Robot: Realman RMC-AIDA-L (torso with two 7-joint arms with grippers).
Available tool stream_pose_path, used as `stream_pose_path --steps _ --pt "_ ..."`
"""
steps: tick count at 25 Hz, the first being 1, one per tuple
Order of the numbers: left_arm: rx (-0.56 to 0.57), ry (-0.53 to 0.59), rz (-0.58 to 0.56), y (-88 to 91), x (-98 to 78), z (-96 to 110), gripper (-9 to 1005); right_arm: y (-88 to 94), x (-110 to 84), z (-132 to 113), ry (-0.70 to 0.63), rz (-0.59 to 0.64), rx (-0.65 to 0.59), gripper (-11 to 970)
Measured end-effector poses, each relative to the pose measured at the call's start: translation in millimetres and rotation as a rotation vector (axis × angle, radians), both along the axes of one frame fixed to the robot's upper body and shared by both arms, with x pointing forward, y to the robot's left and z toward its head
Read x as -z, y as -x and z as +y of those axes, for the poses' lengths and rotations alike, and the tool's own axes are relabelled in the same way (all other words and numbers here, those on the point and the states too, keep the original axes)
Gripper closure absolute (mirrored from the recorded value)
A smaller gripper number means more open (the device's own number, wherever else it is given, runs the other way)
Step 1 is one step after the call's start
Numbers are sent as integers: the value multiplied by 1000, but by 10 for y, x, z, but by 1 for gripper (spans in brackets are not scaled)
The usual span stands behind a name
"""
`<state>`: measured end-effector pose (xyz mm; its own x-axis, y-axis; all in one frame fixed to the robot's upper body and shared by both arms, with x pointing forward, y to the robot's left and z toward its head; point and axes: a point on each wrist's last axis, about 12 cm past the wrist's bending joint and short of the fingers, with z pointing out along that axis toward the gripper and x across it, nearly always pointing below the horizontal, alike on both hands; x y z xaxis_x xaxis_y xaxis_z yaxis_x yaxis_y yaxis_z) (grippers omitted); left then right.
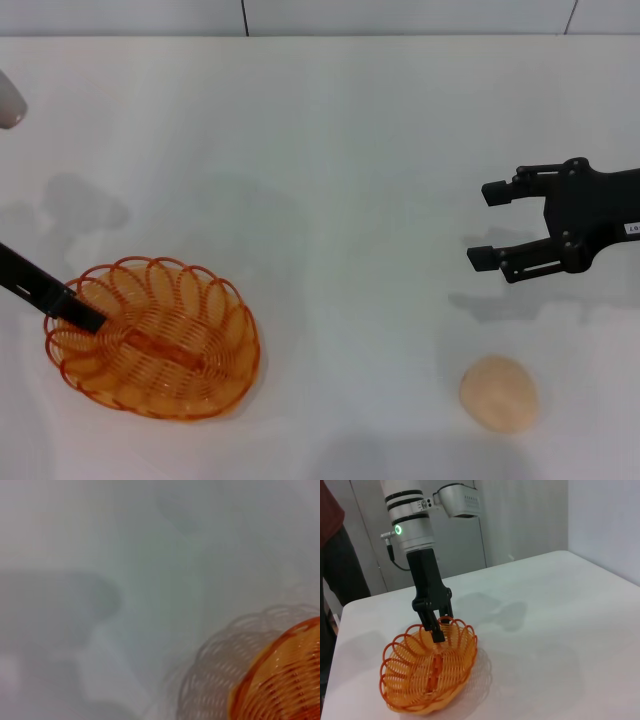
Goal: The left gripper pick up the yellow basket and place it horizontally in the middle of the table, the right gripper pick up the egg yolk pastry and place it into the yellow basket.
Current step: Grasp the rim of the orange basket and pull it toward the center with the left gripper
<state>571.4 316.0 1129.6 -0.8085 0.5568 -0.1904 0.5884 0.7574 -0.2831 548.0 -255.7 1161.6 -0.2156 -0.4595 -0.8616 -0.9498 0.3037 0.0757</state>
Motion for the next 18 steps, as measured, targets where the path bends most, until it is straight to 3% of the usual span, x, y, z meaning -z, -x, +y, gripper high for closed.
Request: stream_pose_path --steps 18 --pt "8 5 3 -11 10 -52 745 14 -1 -6 -1 1 -3 117"
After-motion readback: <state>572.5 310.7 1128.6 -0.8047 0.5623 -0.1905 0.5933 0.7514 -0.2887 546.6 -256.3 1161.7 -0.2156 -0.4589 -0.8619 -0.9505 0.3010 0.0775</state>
